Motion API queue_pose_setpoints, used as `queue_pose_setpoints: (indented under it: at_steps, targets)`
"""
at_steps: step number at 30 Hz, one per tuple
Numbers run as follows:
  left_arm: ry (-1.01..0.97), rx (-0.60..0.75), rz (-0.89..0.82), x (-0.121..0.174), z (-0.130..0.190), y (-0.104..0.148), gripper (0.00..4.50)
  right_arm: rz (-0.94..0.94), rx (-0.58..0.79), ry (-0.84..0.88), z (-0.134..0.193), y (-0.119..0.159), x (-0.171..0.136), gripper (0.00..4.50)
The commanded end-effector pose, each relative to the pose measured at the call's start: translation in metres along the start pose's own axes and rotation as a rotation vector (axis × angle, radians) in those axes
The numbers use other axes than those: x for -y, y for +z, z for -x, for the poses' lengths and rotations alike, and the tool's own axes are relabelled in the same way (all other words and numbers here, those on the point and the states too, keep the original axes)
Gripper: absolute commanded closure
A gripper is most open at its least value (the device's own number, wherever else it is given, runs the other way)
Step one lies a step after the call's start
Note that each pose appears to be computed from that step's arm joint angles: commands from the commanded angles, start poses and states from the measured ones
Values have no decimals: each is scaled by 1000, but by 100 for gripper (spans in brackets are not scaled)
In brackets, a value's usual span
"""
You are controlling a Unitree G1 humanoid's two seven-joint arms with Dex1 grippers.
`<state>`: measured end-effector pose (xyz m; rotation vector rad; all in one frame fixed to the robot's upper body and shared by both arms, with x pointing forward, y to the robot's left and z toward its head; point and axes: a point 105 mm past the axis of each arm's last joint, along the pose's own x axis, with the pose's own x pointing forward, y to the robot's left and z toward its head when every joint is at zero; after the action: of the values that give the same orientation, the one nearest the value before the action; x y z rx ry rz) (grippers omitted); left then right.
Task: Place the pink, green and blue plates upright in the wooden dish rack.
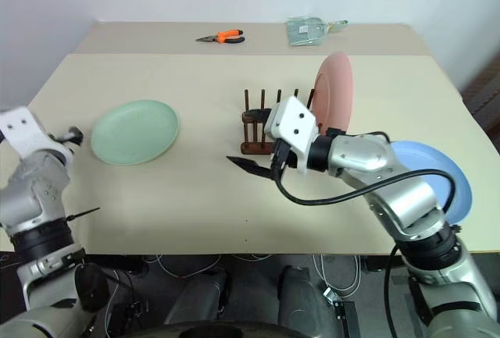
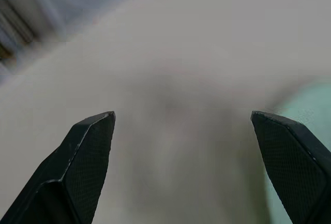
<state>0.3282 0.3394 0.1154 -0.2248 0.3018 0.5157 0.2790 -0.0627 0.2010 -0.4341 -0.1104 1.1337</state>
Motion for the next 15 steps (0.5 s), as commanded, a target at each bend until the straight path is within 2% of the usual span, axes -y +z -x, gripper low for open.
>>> queue_pose_setpoints:
  at_steps: [1,4,9,11,15]
  targets:
    - [-148,-66,118,20,13,-9,19,35,35,1,-1,6,-1,7]
    - [-179,-107,215,25,15,-18,100,39,35,-9,-3,4,0,0]
    - [-173,-114,285,27,11,-23,340,66,20,-44,-2,1,3,0]
    - [-263,-44,277,43,14,-7,449,67,12,-57,-1,0,5,0]
    - [-488,106,200,86,34,23,449,50,-1,-39,0,-1,4,0]
